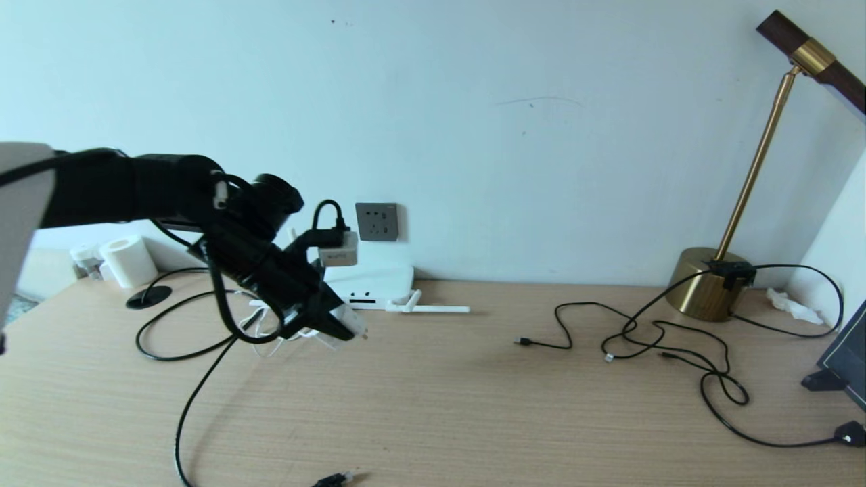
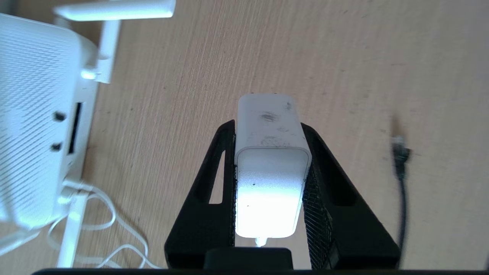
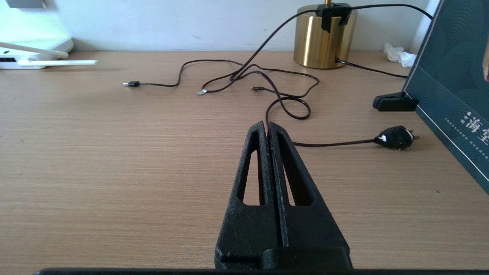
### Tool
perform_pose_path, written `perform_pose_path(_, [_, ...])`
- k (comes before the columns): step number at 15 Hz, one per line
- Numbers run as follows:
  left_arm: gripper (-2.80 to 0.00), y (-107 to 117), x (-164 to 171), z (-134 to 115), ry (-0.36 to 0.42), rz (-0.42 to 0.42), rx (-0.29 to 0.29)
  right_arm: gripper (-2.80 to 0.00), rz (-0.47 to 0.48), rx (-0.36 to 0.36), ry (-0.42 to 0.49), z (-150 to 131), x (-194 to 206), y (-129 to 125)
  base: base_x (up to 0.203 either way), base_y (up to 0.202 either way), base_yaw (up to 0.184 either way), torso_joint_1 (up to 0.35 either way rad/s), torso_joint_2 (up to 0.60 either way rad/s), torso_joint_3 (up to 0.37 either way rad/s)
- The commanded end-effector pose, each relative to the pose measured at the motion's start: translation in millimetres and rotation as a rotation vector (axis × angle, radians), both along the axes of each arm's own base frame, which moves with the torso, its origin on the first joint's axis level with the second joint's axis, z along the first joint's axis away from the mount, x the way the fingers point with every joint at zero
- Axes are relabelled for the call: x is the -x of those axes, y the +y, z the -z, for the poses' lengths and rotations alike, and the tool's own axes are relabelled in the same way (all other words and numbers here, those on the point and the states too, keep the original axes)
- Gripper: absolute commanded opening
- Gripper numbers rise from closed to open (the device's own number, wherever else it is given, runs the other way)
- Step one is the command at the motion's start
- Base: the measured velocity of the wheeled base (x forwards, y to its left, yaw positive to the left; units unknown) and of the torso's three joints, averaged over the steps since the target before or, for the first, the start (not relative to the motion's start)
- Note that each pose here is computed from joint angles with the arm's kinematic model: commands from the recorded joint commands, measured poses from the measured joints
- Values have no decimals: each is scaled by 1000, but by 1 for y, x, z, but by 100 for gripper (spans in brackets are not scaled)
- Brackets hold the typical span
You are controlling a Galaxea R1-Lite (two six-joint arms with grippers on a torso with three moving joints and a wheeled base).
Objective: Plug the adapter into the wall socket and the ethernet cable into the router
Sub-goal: Align plug and socket
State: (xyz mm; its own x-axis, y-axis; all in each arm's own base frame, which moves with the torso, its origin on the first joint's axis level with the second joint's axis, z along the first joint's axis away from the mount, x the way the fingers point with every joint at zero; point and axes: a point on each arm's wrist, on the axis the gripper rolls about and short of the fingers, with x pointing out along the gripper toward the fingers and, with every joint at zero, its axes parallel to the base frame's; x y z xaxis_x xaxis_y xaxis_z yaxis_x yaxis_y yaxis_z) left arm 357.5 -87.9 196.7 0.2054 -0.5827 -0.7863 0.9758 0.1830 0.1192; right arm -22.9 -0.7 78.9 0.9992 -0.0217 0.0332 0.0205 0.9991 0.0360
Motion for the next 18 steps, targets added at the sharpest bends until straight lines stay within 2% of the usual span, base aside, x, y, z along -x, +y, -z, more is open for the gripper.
perform_pose_path(1, [-280,31,47,-53,-116,-47,54,-280,3,0,9,2,-1,0,0,0,0,0,0,0])
perform_pose_path(3, [-280,53,83,-76,-162,-109,99,-280,1,0,9,2,-1,0,0,0,0,0,0,0])
perform_pose_path(5, [-280,70,108,-92,-184,-214,142,-280,1,0,9,2,-1,0,0,0,0,0,0,0])
perform_pose_path(7, [-280,71,104,-97,-164,-355,236,-280,2,0,9,2,-1,0,0,0,0,0,0,0])
perform_pose_path(9, [-280,64,85,-94,-190,-486,344,-280,0,0,9,2,-1,0,0,0,0,0,0,0])
perform_pose_path(11, [-280,47,72,-80,-114,-654,458,-280,1,0,9,2,-1,0,0,0,0,0,0,0])
perform_pose_path(13, [-280,25,59,-69,-58,-742,588,-280,1,0,9,2,-1,0,0,0,0,0,0,0])
perform_pose_path(14, [-280,15,47,-59,-87,-772,599,-280,1,0,9,2,-1,0,0,0,0,0,0,0])
perform_pose_path(16, [-280,-3,31,-39,-198,-836,625,-280,1,0,9,2,-1,0,0,0,0,0,0,0])
perform_pose_path(18, [-280,-20,16,-21,-314,-888,719,-280,0,0,9,2,-1,0,0,0,0,0,0,0])
